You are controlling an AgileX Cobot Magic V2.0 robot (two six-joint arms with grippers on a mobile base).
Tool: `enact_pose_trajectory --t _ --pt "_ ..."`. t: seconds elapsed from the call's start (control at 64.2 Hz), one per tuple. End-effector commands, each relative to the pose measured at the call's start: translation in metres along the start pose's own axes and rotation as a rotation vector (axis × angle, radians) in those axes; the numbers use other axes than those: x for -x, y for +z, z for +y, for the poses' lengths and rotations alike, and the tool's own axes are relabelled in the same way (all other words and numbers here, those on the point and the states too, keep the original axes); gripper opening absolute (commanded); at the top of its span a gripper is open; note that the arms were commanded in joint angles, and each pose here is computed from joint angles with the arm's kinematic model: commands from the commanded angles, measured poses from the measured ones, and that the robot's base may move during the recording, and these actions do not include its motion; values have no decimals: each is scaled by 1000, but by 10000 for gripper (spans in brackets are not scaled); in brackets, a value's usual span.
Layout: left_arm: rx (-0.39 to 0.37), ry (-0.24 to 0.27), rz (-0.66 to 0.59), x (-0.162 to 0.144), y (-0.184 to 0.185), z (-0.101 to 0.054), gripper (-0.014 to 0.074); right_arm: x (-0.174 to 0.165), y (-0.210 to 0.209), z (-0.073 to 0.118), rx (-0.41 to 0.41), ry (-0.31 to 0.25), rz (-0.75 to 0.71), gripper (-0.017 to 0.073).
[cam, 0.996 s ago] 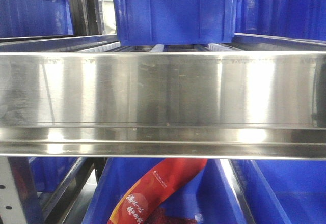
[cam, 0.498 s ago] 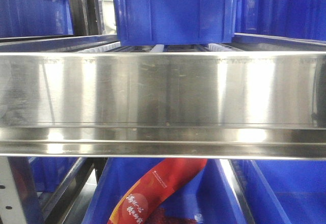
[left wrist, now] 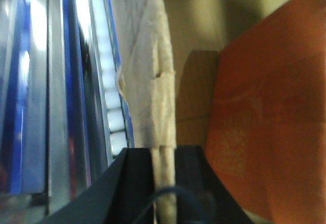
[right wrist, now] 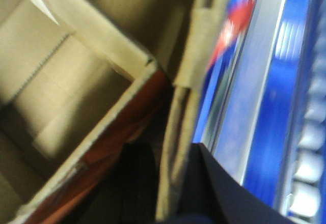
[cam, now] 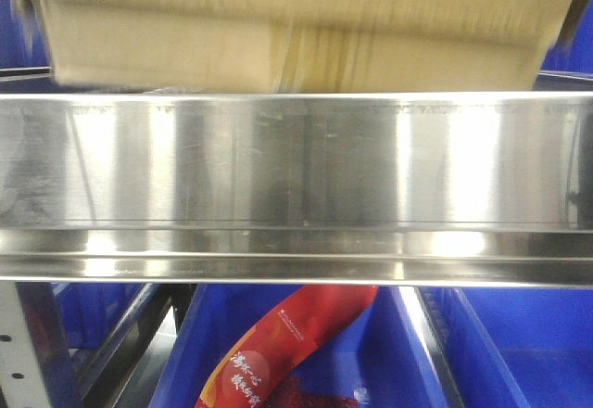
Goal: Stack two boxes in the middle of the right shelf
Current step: 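Lower the held boxes onto the middle shelf rollers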
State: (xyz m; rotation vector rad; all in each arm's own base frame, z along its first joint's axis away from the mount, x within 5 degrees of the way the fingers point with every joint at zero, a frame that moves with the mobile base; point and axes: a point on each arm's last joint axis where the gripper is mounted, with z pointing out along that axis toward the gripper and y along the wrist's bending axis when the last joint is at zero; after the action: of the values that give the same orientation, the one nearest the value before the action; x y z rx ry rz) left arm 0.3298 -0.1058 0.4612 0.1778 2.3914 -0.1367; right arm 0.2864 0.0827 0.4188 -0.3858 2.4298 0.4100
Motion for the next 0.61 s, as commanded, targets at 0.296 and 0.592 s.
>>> enact_pose_trajectory --t 0.296,0.592 --pt "32 18 -52 7 5 4 527 0 8 -5 -14 -14 20 407" --pt "15 11 -90 6 -15 4 457 3 -12 -1 -34 -32 -77 477"
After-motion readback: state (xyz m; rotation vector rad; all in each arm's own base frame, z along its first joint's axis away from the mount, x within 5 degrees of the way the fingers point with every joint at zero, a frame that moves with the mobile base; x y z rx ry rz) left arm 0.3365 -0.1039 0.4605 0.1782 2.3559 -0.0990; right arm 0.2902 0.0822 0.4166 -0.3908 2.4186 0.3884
